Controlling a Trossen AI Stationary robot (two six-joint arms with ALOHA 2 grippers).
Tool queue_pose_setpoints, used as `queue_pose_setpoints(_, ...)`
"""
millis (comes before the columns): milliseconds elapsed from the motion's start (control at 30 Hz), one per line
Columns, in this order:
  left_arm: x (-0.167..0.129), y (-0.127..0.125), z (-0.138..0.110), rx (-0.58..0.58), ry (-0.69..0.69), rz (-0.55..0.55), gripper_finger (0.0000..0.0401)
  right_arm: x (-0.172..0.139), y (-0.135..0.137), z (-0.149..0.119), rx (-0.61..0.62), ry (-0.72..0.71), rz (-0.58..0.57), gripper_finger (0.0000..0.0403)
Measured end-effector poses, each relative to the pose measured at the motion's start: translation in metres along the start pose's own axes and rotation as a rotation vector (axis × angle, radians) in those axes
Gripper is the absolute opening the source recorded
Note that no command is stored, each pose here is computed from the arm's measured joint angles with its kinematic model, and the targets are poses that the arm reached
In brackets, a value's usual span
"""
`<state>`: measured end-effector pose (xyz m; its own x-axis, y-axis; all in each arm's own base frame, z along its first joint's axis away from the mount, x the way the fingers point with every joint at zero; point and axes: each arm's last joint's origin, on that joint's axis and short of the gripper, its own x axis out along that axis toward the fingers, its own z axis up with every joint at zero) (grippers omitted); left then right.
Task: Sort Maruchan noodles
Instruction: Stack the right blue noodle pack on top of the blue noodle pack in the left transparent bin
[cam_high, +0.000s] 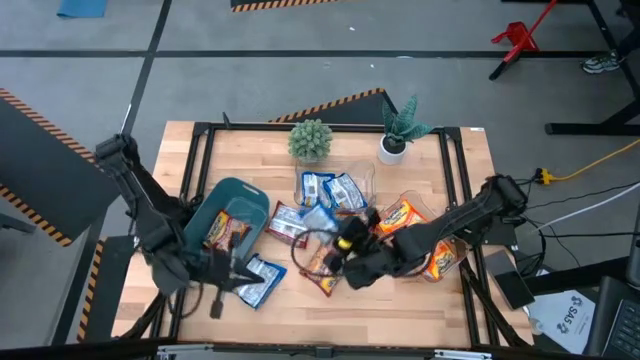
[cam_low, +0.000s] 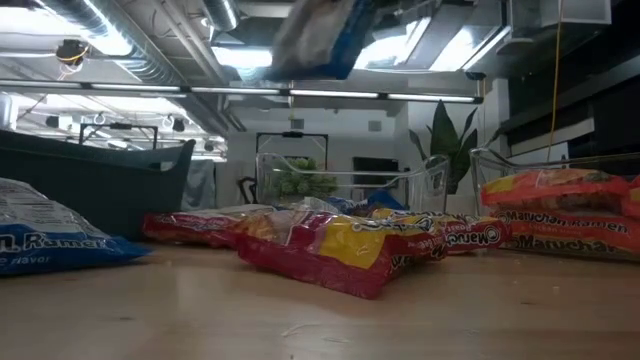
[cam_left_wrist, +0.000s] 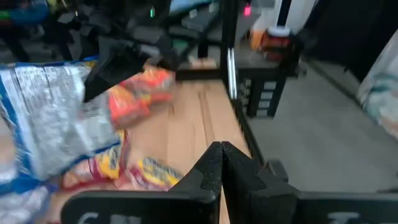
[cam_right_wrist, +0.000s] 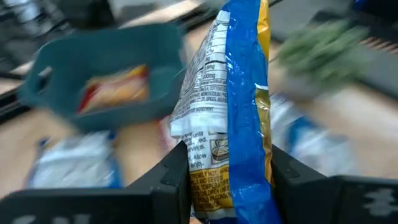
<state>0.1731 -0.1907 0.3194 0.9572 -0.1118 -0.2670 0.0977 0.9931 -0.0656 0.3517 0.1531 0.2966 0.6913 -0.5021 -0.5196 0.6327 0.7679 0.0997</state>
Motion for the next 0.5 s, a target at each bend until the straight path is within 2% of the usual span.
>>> queue_pose_setpoints(167, -0.017, 0.012, 0.015, -0.027, -0.060, -0.004, 0.0000, 0.005, -0.027, 0.021, -0.011, -0.049, -0.140, 0.0105)
queue_pose_setpoints(267, -0.022, 0.015, 0.018, -0.032, -0.067, -0.009, 0.0000, 0.024, -0.043, 0.028, -0.026, 0.004, -0.206, 0.0105)
queue_pose_setpoints(400, -0.021, 0.016, 0.013, 0.002, -0.028, 0.003, 0.0000, 0.049, -0.063, 0.030, -0.171, 0.115, -0.287, 0.0104)
queue_pose_setpoints(500, -0.021, 0.018, 0.008, -0.008, 0.009, 0.019, 0.0000, 0.057, -0.077, 0.031, -0.209, 0.166, -0.367, 0.0104)
